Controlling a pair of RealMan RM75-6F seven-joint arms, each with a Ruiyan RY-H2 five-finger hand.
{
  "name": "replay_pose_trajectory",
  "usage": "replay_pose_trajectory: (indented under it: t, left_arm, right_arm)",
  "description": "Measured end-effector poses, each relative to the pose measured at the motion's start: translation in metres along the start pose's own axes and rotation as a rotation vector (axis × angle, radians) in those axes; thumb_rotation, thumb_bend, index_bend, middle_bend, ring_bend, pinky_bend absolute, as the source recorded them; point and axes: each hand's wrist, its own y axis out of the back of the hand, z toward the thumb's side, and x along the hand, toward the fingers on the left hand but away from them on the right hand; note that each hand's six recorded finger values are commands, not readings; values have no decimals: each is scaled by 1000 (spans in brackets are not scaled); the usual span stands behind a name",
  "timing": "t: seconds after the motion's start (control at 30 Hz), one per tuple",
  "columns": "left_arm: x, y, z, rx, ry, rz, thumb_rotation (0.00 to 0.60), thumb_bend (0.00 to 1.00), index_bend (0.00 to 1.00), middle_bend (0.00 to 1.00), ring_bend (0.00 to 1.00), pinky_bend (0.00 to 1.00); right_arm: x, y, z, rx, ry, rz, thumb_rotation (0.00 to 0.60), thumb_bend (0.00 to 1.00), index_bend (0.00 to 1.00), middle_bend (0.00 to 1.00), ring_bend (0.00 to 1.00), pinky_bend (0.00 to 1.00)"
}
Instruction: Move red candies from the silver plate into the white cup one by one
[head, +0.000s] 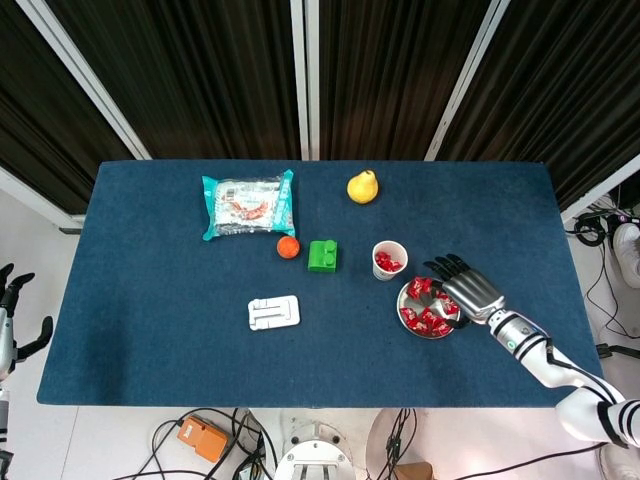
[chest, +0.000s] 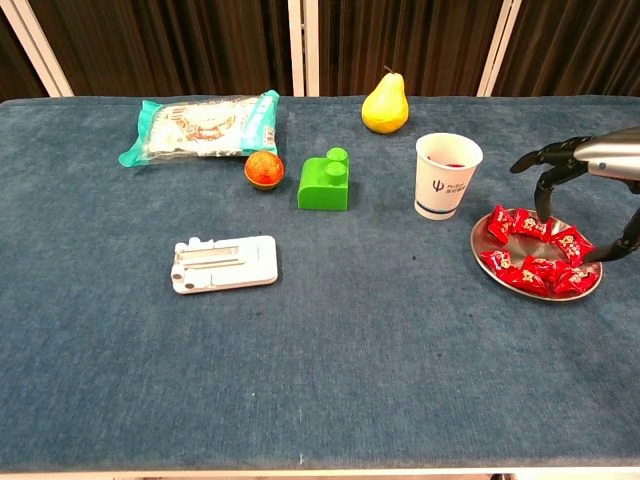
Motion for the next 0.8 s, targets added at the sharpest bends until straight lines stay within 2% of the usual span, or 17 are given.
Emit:
replay_pose_trajectory:
  t: [0.33, 0.8]
  left_arm:
    - [0, 0, 0, 0, 0, 2, 600, 347, 160, 0, 0, 0]
    - [0, 1, 0, -2, 1, 2, 600, 346, 160, 0, 0, 0]
  right_arm:
    - [-21, -10, 9, 22, 37, 52, 600, 333, 496, 110, 58, 0]
    - [-22, -14, 15, 43, 61, 70, 600, 360, 524, 110, 58, 0]
